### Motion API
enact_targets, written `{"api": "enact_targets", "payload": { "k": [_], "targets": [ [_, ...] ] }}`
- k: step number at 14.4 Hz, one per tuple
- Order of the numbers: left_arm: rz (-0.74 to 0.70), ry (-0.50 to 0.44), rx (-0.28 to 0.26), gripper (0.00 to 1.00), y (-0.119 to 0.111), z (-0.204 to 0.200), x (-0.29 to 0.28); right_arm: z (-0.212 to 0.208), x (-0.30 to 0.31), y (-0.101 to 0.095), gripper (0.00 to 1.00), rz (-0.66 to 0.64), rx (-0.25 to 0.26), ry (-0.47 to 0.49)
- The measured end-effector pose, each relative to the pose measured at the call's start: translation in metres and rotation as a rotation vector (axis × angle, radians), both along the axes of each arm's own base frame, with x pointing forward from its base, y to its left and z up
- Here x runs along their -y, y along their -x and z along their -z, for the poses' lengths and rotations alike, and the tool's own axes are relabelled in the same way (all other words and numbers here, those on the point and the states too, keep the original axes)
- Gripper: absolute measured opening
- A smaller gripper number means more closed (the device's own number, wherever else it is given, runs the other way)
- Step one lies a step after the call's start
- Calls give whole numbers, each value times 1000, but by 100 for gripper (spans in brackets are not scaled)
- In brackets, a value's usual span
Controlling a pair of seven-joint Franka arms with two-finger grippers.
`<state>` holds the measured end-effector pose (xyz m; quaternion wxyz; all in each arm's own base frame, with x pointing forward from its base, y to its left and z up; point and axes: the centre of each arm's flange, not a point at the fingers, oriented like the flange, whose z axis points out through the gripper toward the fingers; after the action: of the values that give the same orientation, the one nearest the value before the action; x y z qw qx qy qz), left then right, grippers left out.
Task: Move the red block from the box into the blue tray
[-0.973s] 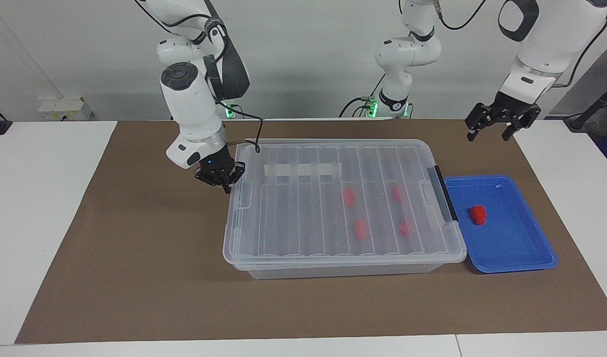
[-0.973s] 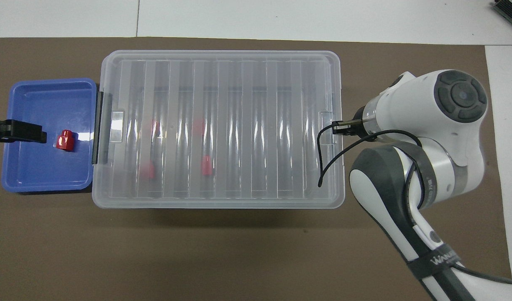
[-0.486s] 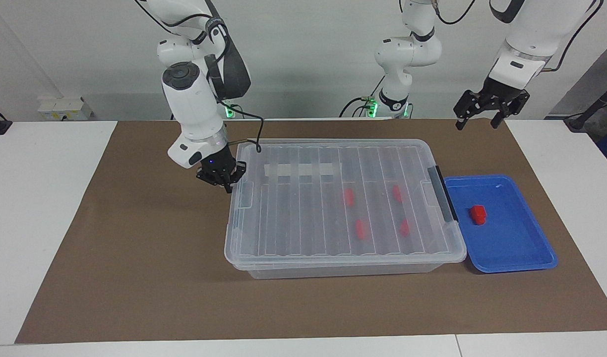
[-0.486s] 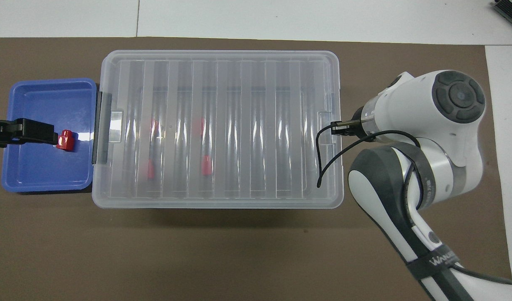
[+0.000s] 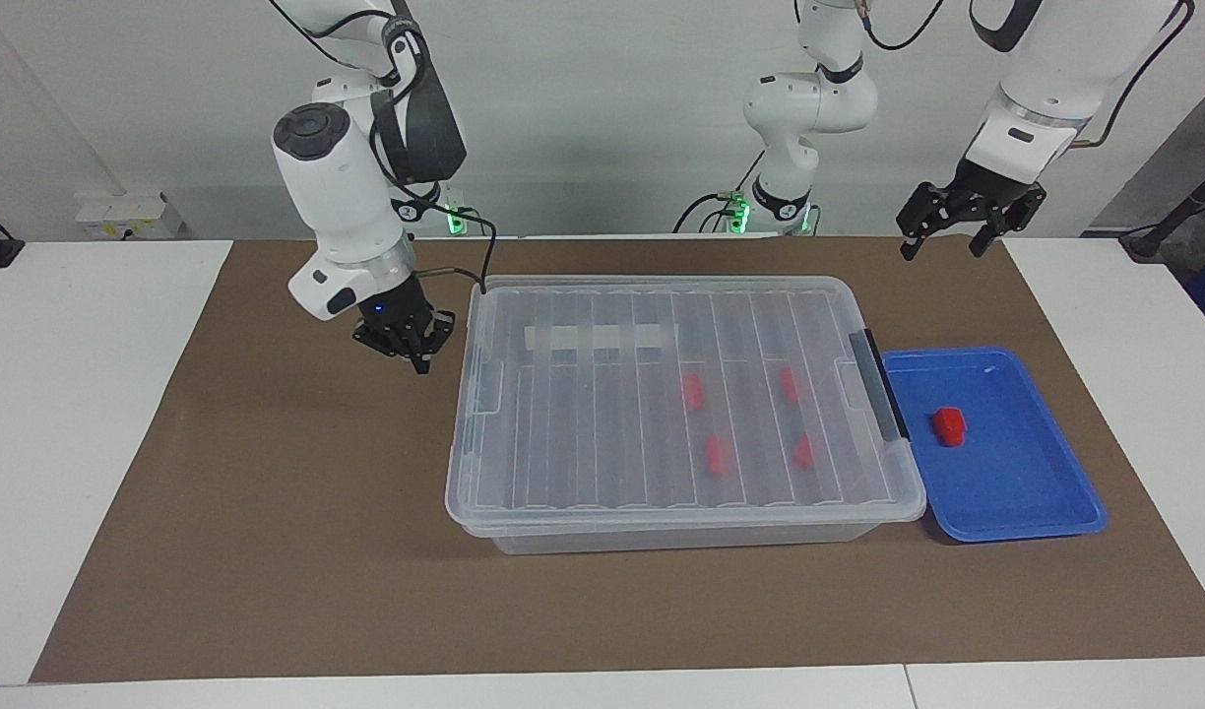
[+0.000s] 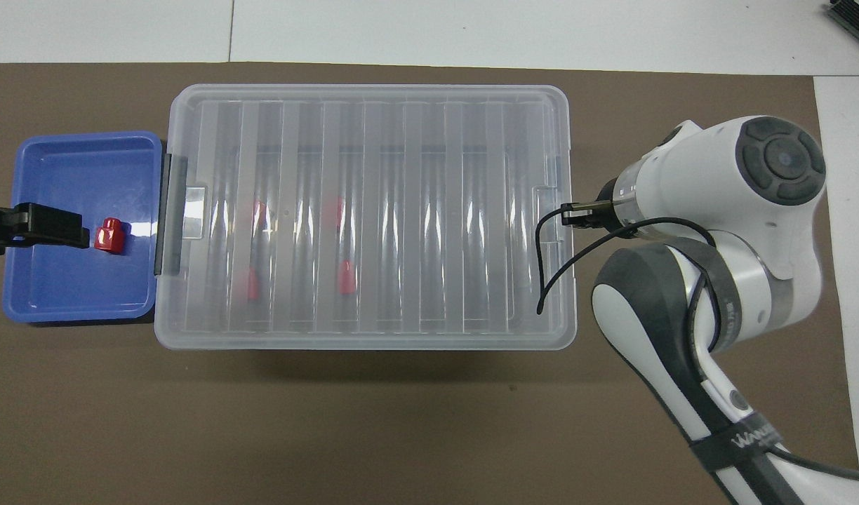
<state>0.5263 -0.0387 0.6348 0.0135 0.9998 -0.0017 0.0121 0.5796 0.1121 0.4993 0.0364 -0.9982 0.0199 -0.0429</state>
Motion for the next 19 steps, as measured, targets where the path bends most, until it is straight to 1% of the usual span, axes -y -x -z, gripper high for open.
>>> {"api": "enact_targets", "payload": {
  "k": [2,3,4,6,7,8,12,14,15,19],
  "targets": [
    [-4,0,-2,100,0,0,-2,-13,22,5,1,34,-10,10],
    [-6,0,-2,100,0,1,-3,-19,31,9,5,49,-15,22],
    [-8,1,-2,100,0,1,-4,-27,40,12,14,61,-14,34],
    [-8,1,-3,100,0,1,-5,-44,54,16,37,80,-15,55],
    [-7,0,-6,100,0,1,-4,-57,60,17,47,92,-19,62],
    [-5,0,-11,100,1,1,-3,-71,67,18,59,103,-22,65],
    [27,-1,-17,100,3,2,14,-122,82,23,98,129,-24,71],
    [49,-1,-17,100,4,2,27,-139,85,25,100,130,-13,97],
    [53,-2,-17,100,5,2,30,-144,86,25,100,131,-17,107],
    [48,-2,-27,100,4,4,27,-144,84,26,100,128,-64,116]
  ]
}}
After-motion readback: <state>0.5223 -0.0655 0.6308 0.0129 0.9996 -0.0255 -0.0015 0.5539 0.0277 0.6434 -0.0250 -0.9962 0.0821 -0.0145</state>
